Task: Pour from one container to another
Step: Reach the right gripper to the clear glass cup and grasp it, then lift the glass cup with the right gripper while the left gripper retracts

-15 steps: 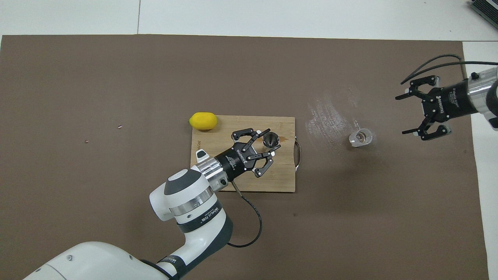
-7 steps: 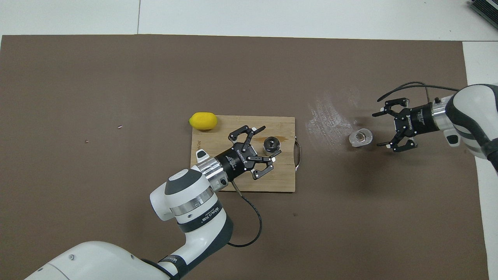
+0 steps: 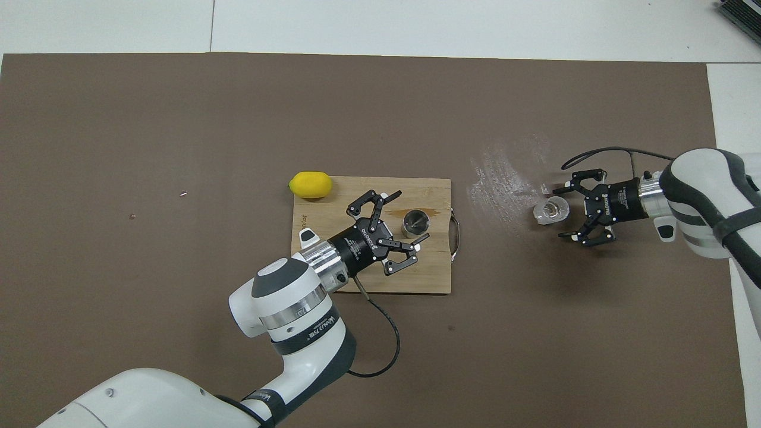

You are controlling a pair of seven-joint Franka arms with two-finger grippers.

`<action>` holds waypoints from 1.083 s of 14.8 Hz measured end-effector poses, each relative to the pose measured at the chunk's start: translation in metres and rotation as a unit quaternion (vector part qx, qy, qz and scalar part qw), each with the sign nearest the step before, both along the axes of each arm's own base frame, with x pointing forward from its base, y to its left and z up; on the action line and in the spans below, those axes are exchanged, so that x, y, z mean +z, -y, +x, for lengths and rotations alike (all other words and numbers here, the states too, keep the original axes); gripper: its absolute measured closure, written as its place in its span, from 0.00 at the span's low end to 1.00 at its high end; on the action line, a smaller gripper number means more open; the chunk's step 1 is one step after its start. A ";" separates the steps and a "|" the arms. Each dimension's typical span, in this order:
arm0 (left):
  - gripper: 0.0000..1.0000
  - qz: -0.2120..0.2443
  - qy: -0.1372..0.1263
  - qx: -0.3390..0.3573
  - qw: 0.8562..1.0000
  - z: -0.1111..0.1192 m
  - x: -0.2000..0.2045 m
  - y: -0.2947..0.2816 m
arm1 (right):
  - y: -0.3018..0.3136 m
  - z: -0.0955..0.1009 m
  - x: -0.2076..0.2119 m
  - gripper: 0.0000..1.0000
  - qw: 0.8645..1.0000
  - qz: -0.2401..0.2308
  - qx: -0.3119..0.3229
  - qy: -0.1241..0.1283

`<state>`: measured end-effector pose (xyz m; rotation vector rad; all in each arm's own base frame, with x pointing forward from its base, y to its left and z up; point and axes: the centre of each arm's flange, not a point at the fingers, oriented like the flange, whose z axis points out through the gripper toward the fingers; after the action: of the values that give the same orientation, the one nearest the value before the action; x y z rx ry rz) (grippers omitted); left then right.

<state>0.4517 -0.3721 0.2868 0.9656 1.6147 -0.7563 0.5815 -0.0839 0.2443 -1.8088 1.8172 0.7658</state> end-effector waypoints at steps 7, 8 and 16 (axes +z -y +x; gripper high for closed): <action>0.00 0.001 0.004 -0.010 1.000 -0.006 0.001 0.009 | -0.008 -0.015 -0.009 0.00 0.999 0.034 -0.017 0.010; 0.00 0.000 0.006 -0.008 1.000 -0.004 0.004 0.008 | -0.008 -0.016 -0.010 0.00 0.999 0.036 -0.017 0.010; 0.00 -0.004 0.002 0.056 0.998 0.013 0.082 -0.028 | -0.009 -0.016 -0.009 0.14 0.999 0.036 -0.017 0.013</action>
<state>0.4652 -0.3444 0.3692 0.8635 1.6467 -0.6821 0.5655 -0.0748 0.2357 -1.7295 1.7767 0.7813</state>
